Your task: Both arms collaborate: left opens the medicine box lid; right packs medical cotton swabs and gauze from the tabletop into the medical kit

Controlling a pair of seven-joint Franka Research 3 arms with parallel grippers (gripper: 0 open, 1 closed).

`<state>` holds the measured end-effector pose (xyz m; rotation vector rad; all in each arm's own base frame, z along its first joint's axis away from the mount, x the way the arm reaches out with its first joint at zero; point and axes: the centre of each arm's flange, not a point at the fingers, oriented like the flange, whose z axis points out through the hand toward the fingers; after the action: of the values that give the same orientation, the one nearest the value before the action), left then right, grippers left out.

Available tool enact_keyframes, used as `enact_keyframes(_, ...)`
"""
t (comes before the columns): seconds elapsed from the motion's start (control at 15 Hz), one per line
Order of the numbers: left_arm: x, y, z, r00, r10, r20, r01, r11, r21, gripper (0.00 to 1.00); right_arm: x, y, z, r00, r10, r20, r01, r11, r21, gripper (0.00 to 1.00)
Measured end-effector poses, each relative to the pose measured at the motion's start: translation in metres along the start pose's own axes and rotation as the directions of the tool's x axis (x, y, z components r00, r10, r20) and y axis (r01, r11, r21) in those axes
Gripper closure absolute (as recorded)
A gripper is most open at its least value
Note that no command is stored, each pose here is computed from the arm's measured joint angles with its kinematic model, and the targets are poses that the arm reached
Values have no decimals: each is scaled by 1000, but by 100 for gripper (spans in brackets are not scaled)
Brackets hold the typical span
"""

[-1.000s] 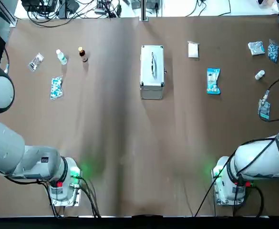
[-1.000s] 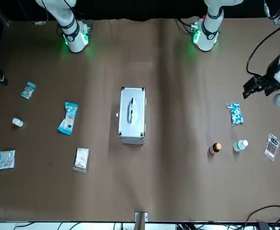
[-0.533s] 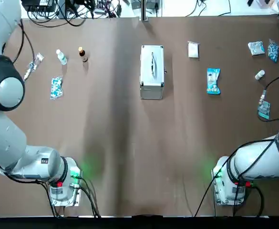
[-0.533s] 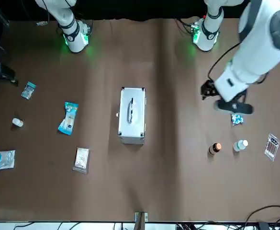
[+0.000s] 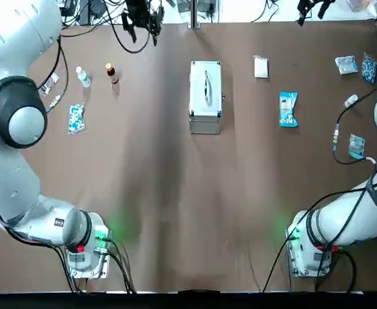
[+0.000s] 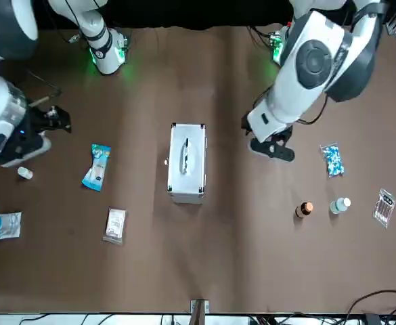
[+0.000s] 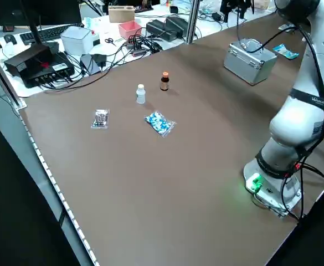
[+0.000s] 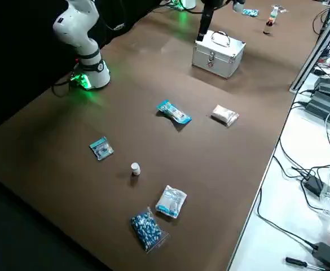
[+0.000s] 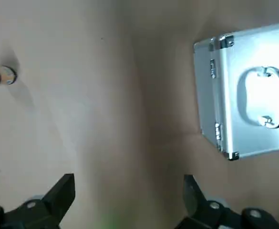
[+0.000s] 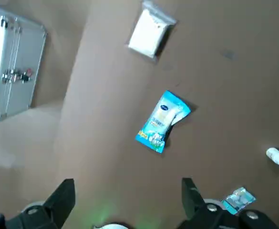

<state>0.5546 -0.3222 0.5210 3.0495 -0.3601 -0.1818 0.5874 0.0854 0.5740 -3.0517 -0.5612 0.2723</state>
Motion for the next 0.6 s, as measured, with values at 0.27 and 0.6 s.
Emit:
enact_keyframes(0.27,5,34,23,1000,-6,-6,6,1000,-16,0,10,-6,14,981,-194,-1,194,978,71,1)
enact_keyframes(0.6,1,90,48,997,-67,-28,65,997,-44,0,17,-1,15,877,-470,-97,478,873,96,1)
